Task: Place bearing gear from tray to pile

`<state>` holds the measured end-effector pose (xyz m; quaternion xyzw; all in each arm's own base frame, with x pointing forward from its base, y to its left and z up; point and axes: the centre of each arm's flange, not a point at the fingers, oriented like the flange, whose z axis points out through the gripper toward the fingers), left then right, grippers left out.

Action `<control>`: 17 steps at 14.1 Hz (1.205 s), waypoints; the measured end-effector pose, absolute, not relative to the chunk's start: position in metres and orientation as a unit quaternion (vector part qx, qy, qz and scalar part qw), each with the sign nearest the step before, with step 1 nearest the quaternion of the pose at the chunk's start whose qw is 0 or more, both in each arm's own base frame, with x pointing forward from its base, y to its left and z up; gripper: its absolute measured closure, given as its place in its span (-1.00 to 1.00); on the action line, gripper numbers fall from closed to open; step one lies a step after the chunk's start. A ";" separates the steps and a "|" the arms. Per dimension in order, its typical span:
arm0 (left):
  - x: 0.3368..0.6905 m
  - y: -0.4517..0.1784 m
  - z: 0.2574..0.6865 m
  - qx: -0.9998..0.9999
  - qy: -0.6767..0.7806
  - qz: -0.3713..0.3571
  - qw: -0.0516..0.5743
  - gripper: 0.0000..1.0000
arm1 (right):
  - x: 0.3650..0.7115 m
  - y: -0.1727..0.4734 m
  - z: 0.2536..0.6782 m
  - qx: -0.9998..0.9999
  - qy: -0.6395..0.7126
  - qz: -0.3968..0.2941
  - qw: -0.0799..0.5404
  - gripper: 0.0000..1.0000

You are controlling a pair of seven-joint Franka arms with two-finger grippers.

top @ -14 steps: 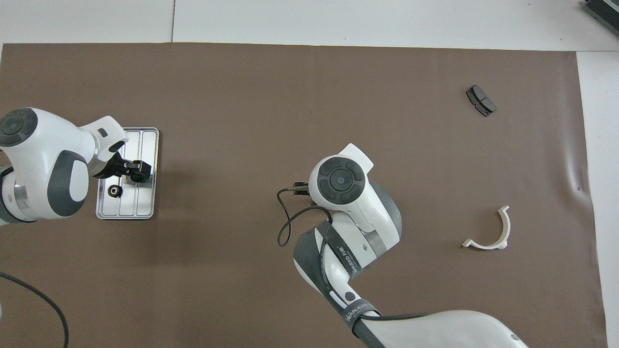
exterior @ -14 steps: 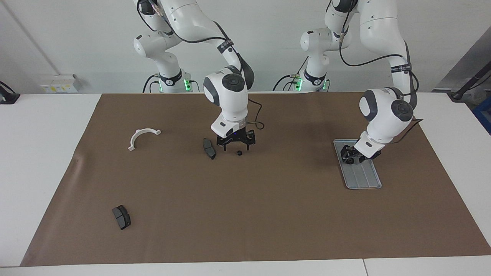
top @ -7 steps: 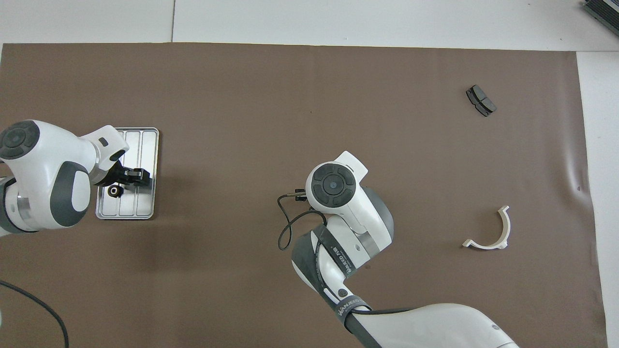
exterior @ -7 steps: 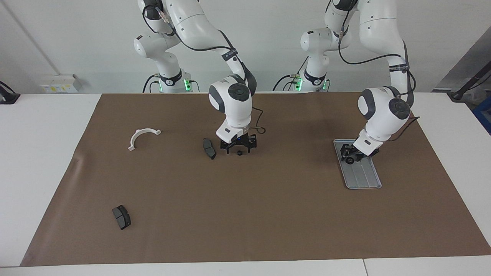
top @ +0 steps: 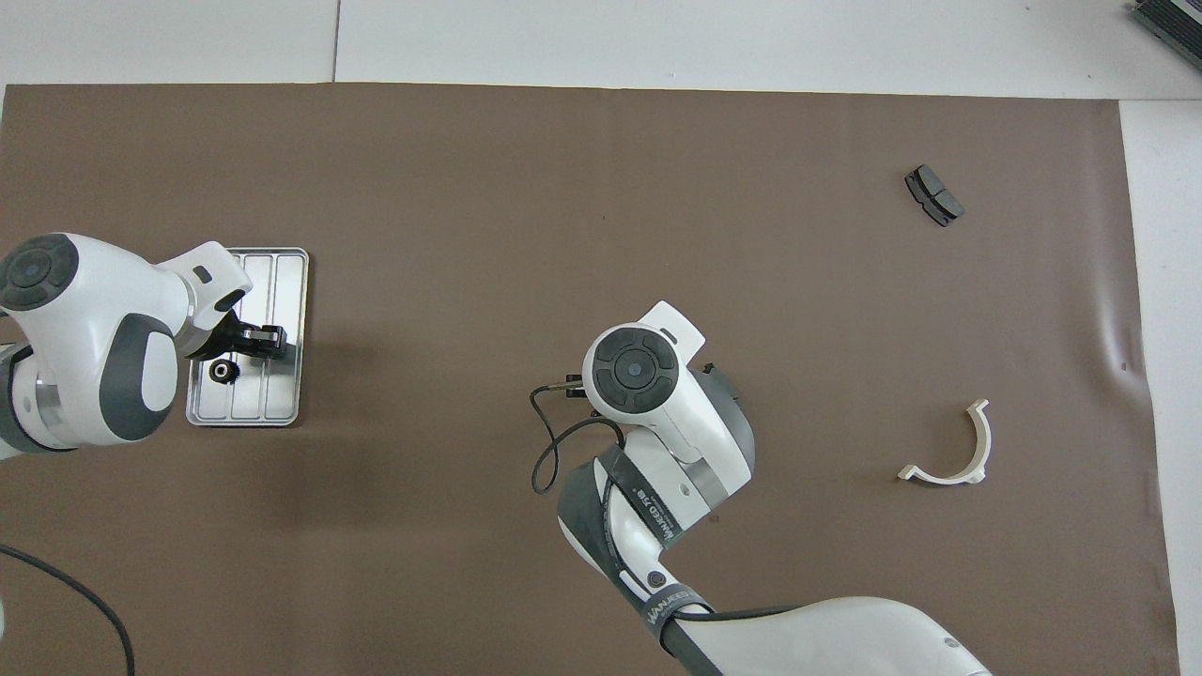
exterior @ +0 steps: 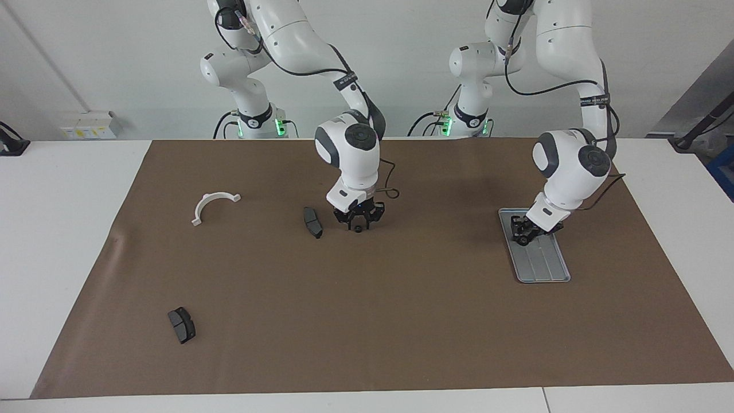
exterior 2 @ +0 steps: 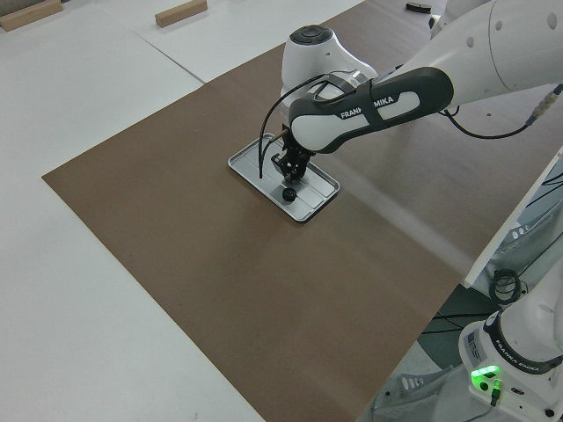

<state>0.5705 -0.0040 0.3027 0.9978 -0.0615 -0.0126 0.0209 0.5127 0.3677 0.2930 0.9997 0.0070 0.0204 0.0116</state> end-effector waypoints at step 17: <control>0.573 -0.162 0.363 0.994 0.103 -0.021 0.017 0.30 | 0.546 0.307 0.343 0.998 -0.059 0.033 0.000 0.53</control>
